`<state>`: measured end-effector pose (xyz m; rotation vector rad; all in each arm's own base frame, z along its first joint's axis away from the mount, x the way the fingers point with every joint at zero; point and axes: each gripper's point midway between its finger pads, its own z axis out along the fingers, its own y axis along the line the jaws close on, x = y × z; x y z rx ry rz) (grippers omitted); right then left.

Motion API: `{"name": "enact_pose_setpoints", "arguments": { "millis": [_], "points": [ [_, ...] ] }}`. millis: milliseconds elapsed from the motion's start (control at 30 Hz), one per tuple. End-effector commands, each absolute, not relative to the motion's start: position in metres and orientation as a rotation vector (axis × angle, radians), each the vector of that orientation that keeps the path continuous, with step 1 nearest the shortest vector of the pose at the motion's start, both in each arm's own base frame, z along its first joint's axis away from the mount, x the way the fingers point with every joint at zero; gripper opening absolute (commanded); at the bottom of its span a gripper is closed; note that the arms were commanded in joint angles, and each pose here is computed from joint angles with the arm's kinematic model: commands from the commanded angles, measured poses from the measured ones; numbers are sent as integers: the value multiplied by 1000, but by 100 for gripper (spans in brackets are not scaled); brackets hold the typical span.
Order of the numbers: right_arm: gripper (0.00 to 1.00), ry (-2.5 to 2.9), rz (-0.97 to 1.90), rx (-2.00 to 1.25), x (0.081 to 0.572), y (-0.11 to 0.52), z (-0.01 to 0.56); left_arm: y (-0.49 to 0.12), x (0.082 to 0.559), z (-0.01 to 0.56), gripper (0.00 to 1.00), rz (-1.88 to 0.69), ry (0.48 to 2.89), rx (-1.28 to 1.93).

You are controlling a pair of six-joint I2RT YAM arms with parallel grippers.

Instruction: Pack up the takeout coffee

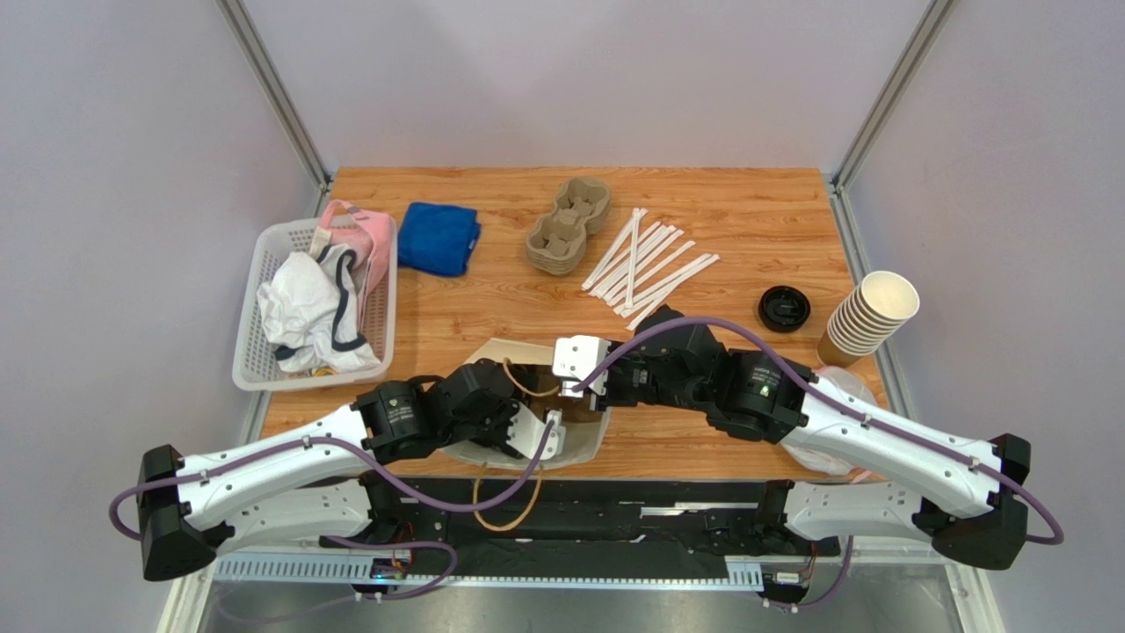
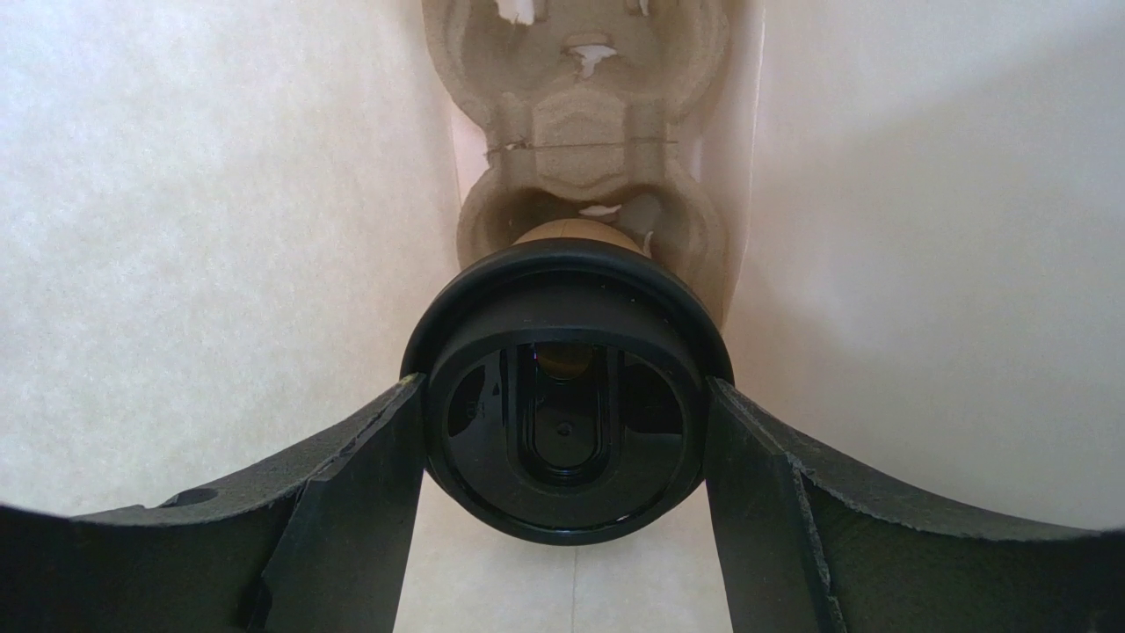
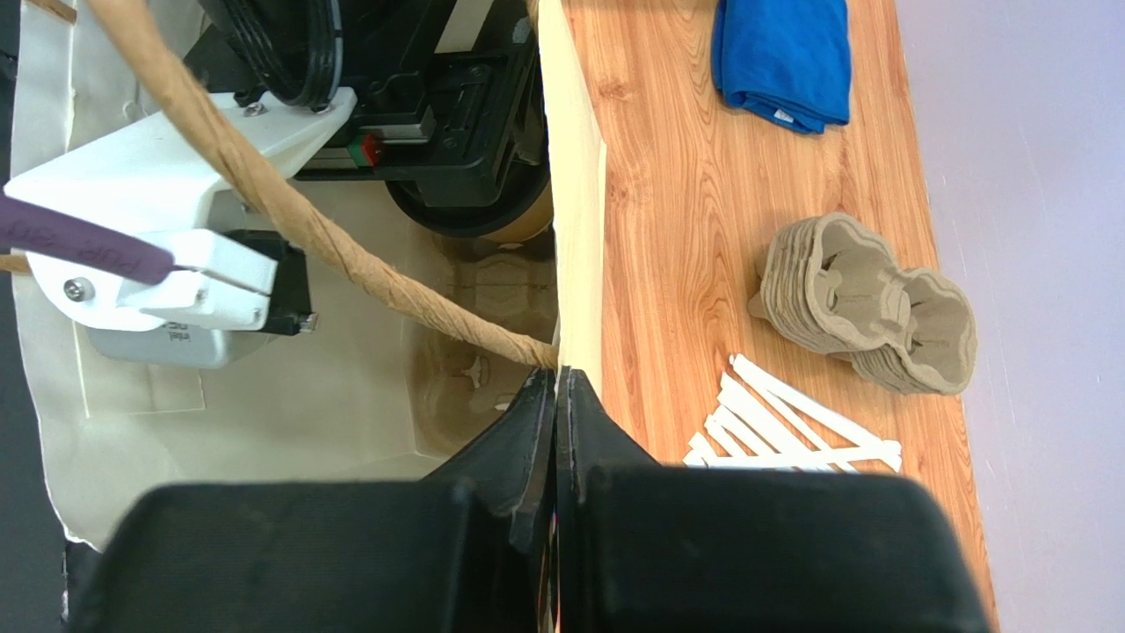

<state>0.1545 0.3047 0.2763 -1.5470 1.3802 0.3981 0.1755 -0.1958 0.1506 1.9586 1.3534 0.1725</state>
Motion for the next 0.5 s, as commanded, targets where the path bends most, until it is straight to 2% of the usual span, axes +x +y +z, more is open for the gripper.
{"name": "enact_pose_setpoints", "arguments": {
  "millis": [0, 467],
  "points": [
    [0, 1318, 453, -1496, 154, 313, 302, -202, 174, 149, 0, 96, 1339, 1976],
    [0, 1340, 484, -1497, 157, 313, 299, -206, 185, 130, 0, 13, 1432, 1995]
  ]
}}
